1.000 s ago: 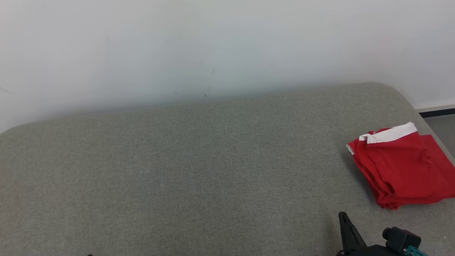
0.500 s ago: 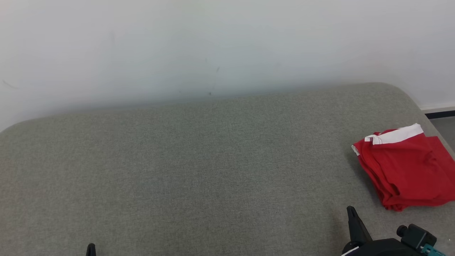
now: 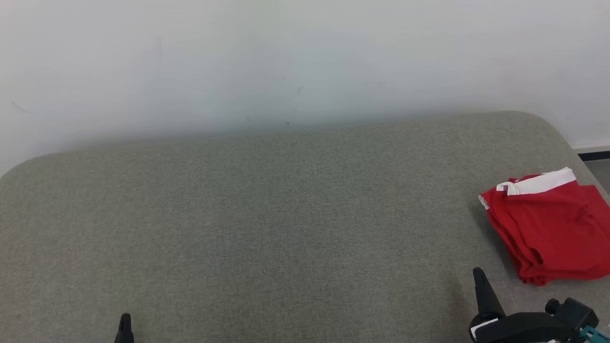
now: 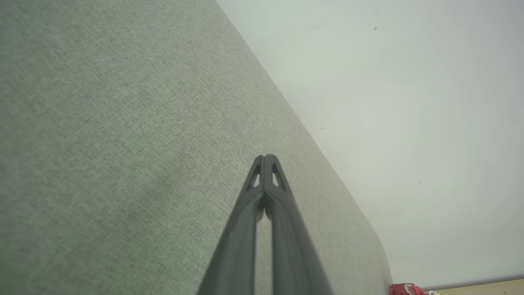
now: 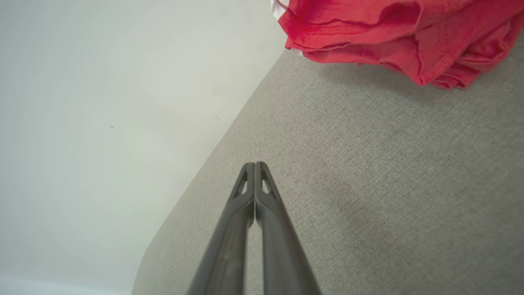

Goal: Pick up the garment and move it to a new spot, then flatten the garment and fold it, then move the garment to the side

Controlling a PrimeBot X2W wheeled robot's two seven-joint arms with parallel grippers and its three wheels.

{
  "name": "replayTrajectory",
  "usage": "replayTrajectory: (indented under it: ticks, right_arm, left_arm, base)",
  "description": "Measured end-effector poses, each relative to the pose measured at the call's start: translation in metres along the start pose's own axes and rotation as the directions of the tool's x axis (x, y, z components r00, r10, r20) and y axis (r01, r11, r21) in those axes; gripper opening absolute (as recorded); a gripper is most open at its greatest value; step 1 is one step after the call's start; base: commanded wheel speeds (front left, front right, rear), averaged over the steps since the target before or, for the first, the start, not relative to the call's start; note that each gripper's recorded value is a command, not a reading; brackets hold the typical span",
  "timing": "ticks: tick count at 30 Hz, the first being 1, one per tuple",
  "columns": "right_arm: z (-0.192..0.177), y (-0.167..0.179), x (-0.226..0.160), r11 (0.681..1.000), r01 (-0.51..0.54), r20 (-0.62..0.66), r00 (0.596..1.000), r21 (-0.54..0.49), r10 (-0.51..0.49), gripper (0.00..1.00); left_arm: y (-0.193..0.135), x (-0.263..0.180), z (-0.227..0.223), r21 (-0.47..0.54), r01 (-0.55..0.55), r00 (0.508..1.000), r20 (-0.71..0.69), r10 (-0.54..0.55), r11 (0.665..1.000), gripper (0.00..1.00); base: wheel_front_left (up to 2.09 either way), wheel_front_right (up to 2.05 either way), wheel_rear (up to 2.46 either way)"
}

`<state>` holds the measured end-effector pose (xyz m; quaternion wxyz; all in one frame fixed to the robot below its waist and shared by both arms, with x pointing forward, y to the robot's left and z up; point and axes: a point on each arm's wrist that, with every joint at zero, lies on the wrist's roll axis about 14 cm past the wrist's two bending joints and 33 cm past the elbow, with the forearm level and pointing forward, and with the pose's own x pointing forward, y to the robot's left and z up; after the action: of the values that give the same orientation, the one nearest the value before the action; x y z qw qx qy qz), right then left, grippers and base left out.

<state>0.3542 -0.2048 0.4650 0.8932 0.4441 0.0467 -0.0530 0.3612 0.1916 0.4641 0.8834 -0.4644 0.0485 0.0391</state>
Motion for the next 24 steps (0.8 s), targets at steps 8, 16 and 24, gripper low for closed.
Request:
replayTrajectory:
  ticks: [8, 16, 24]
  right_arm:
    - [0.004, 0.004, 0.003, 0.997, -0.009, 0.005, 1.0, 0.081, 0.008, 0.0]
    - [0.006, 0.007, 0.006, 0.986, -0.018, 0.008, 1.0, 0.168, 0.017, 0.0]
    - [0.009, 0.011, 0.009, 0.969, -0.031, 0.01, 1.0, 0.246, 0.03, 0.0]
  left_arm:
    - [-0.004, 0.003, 0.002, -0.075, 0.008, 1.0, 0.001, -0.008, 0.997, 0.0]
    - [-0.007, 0.007, 0.005, -0.162, 0.018, 1.0, 0.003, -0.018, 0.987, 0.0]
    - [-0.011, 0.01, 0.009, -0.233, 0.03, 1.0, 0.008, -0.029, 0.972, 0.0]
  base:
    - [0.0, 0.0, 0.0]
    - [0.0, 0.0, 0.0]
    - [0.0, 0.0, 0.0]
